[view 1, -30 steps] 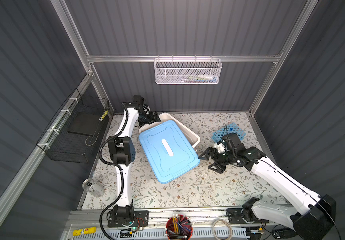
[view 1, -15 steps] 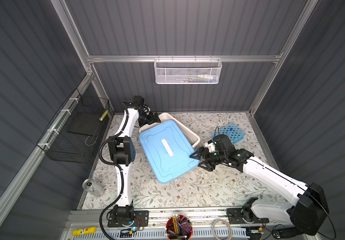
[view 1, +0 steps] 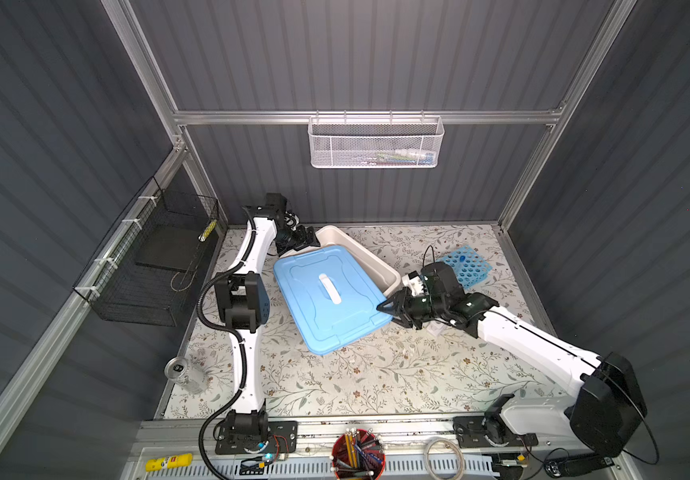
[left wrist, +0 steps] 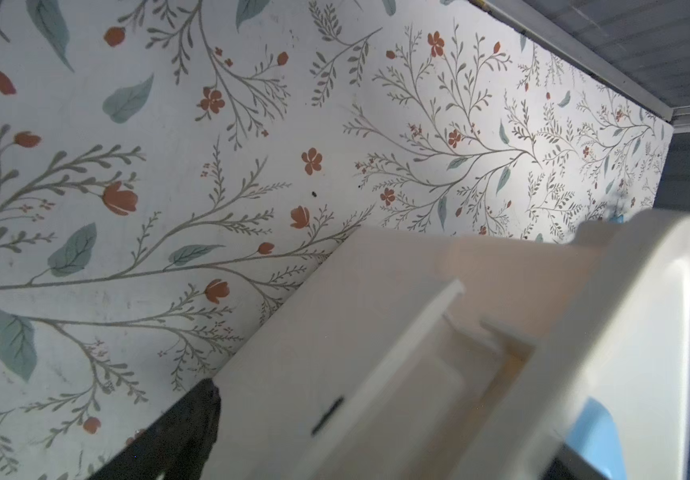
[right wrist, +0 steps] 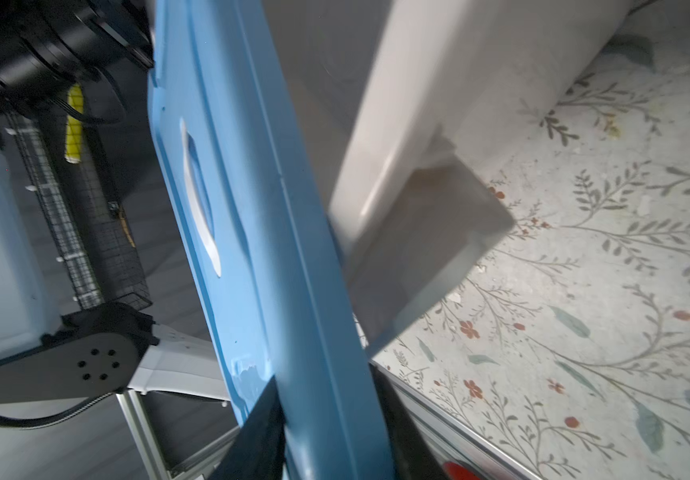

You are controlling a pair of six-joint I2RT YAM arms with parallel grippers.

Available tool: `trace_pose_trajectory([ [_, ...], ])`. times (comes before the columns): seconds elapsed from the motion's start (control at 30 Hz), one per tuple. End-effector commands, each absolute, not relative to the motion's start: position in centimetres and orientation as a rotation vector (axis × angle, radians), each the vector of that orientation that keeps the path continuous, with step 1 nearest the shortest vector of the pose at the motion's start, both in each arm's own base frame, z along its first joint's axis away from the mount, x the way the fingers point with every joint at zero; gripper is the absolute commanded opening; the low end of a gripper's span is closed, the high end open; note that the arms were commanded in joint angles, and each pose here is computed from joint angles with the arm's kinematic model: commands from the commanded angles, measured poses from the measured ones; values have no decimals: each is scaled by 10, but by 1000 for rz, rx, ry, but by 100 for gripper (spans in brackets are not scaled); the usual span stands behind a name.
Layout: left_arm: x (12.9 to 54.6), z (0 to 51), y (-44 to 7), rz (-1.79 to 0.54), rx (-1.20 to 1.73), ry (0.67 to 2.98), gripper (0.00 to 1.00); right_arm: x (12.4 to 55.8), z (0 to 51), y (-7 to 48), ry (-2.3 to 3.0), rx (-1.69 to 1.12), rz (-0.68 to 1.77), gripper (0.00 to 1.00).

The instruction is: Organize the chemistry lab equipment

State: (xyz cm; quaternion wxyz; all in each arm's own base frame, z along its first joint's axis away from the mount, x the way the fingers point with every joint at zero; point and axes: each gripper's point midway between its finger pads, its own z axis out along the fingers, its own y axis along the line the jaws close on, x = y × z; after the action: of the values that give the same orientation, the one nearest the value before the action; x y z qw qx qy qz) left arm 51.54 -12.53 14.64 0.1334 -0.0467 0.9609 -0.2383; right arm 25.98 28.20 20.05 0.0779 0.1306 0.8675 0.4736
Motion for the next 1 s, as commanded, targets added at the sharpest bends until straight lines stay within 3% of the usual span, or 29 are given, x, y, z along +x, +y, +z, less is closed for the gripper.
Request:
trace_pose_trajectory([
  [0.0,501,160,-127,-710,-134,2798,97,274,215,271,2564,393,1411,28],
  [0.3,493,162,-127,-724,-153,2819,96,301,246,248,2569,152,1329,21],
  [0.63,458,194,-135,-844,-270,2810,96,337,229,231,2646,3,1268,20],
  [0.97,479,224,-138,-1015,-360,2681,99,355,225,208,2619,17,1308,18],
])
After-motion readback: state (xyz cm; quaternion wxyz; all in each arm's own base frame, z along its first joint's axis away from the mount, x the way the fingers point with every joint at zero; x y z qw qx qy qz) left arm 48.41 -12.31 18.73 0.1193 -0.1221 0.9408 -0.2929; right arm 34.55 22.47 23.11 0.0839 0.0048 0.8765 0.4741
